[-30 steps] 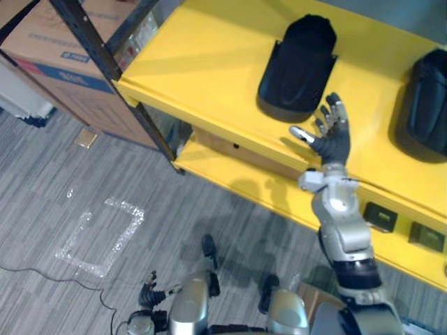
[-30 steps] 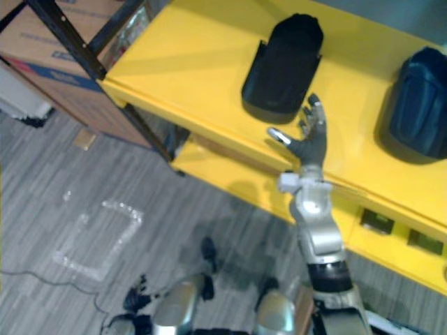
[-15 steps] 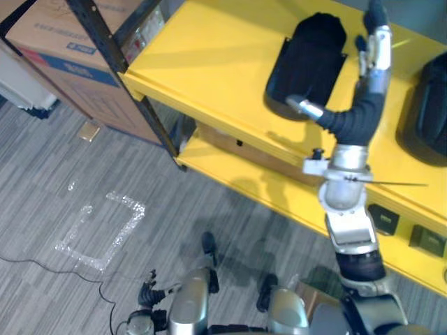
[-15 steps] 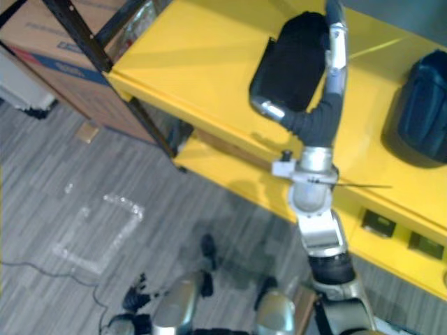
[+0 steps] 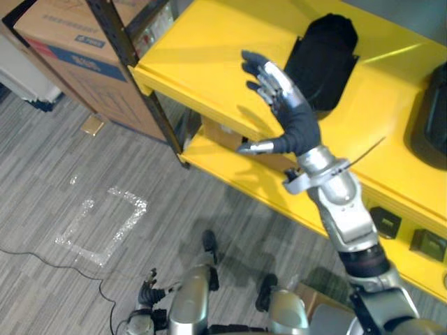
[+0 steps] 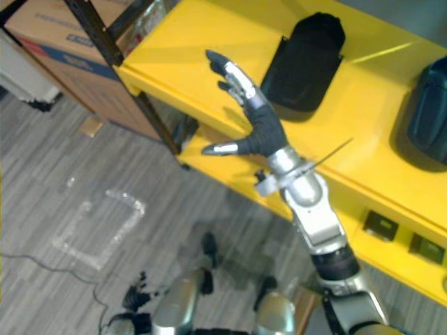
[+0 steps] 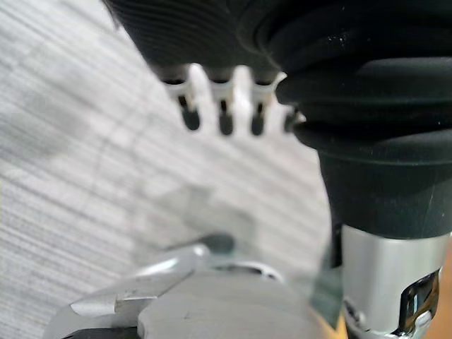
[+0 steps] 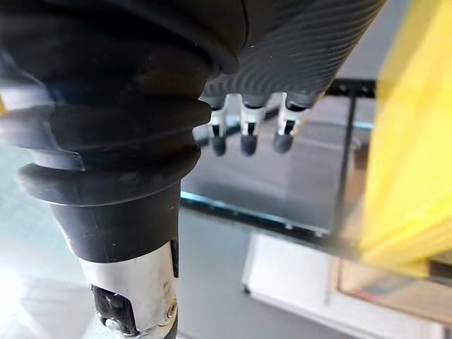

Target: Walk over and take plastic housings, then place them on the shelf

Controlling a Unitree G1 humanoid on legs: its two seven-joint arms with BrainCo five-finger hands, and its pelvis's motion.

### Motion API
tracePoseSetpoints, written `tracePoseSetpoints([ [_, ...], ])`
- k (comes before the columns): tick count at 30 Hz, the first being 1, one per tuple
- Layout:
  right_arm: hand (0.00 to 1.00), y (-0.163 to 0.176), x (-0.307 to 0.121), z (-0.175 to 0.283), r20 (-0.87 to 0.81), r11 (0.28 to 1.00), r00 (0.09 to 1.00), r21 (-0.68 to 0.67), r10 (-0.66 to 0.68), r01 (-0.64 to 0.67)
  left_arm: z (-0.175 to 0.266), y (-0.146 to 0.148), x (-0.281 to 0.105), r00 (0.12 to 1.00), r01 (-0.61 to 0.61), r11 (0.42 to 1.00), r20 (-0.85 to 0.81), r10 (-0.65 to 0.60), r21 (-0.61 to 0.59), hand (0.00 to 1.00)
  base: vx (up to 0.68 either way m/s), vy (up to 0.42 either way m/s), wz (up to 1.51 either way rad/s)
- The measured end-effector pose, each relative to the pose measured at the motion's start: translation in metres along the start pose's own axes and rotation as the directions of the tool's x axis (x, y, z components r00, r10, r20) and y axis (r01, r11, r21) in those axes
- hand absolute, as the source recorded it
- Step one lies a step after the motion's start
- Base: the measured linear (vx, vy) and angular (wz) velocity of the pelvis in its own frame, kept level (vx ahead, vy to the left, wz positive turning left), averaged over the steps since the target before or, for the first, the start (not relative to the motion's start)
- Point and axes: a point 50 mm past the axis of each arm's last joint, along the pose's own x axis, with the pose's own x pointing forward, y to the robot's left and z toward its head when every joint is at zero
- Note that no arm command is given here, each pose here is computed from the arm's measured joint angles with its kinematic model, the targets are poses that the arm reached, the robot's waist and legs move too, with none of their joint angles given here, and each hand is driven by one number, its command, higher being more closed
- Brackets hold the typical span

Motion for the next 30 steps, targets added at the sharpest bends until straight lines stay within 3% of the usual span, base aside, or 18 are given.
tracePoseSetpoints([
  [15, 0.0, -0.03, -0.008, -0.059, -0.295, 0.994, 0.95, -0.073, -0.1, 0.082, 0.0, -0.002, 0.0, 1.0, 0.011, 1.0, -0.01, -0.011, 0.004, 0.0, 0.0, -0.001, 0.0],
  [30, 0.0, -0.085, -0.003, -0.067, -0.353, 0.955, 0.894, -0.206, -0.275, 0.213, 0.004, -0.008, 0.0, 0.999, 0.053, 0.999, -0.007, -0.053, -0.004, 0.0, 0.0, -0.002, 0.01],
])
